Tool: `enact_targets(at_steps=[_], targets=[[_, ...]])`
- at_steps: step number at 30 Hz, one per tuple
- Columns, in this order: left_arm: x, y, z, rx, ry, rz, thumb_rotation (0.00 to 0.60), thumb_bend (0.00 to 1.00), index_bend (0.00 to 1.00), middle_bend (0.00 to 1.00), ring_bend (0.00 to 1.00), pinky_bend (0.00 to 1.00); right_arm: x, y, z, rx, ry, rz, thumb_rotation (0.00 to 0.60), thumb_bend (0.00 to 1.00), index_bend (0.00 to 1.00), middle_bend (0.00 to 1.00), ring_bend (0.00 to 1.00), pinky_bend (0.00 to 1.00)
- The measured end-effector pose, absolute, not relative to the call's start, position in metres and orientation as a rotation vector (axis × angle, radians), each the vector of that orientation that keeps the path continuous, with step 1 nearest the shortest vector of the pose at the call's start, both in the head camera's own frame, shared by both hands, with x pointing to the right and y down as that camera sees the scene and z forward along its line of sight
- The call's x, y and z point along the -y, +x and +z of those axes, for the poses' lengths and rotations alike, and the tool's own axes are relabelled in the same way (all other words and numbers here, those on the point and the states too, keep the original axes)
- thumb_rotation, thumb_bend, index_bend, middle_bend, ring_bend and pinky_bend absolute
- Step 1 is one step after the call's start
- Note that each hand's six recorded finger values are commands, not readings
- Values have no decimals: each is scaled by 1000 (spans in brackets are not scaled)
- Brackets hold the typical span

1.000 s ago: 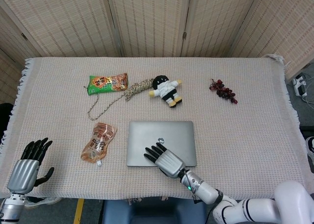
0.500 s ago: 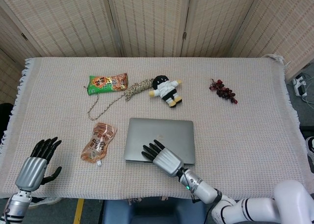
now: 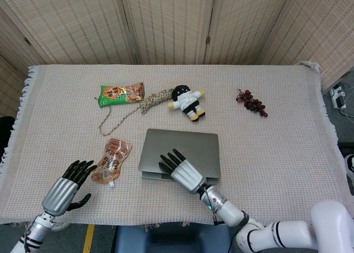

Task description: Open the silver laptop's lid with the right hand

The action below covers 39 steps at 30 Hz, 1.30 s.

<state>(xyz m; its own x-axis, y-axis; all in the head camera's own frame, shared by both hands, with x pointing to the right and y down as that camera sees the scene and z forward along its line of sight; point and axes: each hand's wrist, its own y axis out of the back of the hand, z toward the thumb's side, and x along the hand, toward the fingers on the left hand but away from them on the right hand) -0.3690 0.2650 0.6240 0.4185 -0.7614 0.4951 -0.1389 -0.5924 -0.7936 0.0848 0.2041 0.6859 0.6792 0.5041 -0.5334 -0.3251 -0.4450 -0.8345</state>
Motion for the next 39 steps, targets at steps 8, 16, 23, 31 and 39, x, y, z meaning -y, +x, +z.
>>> enact_targets(at_steps=[8,16,23,31,39], targets=[[-272,-336,639,-579,-2112,-1101,600,593,51,64,37,0,-196,84,682,155,-1769,959,600,748,0,0,0,0],[-267,-297,652,-428,-2179,-1037,600,602,20,63,15,0,-189,81,680,160,-1752,967,600,748,0,0,0,0],[-256,-267,668,-361,-2212,-1035,600,606,11,61,1,0,-184,76,678,169,-1737,966,600,747,0,0,0,0],[-246,-248,688,-313,-2228,-1086,600,609,0,49,0,0,-177,75,676,187,-1726,979,600,748,0,0,0,0],[-246,-235,705,-262,-2216,-1132,600,609,0,49,0,0,-173,73,676,203,-1719,985,600,748,0,0,0,0]])
